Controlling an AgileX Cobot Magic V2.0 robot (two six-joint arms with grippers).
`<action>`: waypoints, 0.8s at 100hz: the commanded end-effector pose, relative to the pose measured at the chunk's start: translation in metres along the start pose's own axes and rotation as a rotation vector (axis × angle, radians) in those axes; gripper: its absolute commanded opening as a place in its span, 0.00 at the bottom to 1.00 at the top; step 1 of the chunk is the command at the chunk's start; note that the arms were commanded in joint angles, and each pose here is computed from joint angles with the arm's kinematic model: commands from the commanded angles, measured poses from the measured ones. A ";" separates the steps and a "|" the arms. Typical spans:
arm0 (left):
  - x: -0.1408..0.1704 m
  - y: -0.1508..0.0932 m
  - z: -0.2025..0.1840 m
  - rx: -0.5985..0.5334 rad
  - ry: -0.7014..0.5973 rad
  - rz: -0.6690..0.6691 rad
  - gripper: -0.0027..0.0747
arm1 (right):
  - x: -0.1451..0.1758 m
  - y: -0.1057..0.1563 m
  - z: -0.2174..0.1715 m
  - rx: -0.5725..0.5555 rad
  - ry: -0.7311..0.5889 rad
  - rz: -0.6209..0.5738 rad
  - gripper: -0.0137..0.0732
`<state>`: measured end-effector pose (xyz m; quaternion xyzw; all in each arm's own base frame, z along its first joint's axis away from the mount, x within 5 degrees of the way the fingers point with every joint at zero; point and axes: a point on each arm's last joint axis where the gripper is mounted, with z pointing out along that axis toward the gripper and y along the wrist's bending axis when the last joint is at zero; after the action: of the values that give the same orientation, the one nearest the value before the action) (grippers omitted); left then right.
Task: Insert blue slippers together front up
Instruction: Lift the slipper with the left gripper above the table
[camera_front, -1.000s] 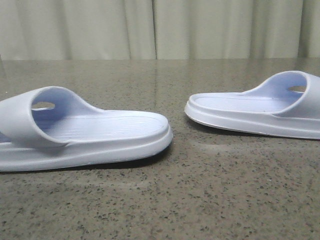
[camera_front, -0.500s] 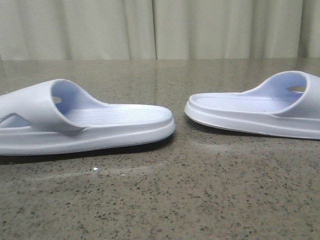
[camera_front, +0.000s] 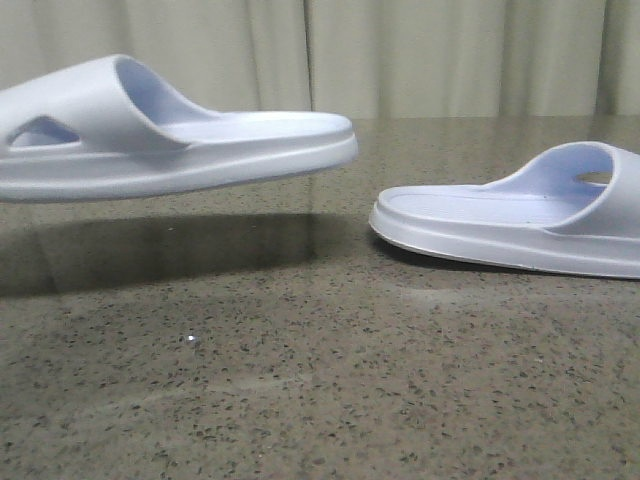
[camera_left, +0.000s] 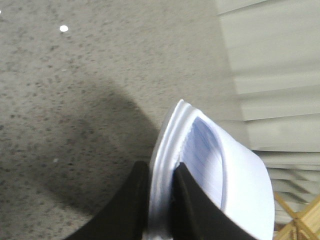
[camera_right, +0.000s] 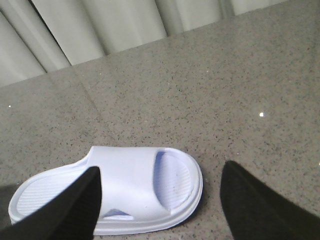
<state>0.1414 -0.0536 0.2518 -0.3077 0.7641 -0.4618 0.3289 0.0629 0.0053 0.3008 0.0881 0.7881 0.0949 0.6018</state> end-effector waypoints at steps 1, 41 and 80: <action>-0.001 -0.014 -0.006 0.080 -0.010 -0.030 0.06 | -0.019 0.003 -0.002 -0.014 -0.124 0.001 0.66; 0.005 -0.019 -0.010 0.133 0.047 -0.042 0.06 | -0.019 -0.004 0.028 0.064 -0.015 0.092 0.66; 0.007 -0.020 -0.010 0.140 0.066 -0.029 0.06 | -0.009 -0.015 0.090 0.126 0.159 0.260 0.66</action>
<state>0.1317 -0.0596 0.2609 -0.2816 0.7523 -0.5036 0.3179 0.1368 -0.0038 0.2694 0.2052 0.8479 0.1200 0.4739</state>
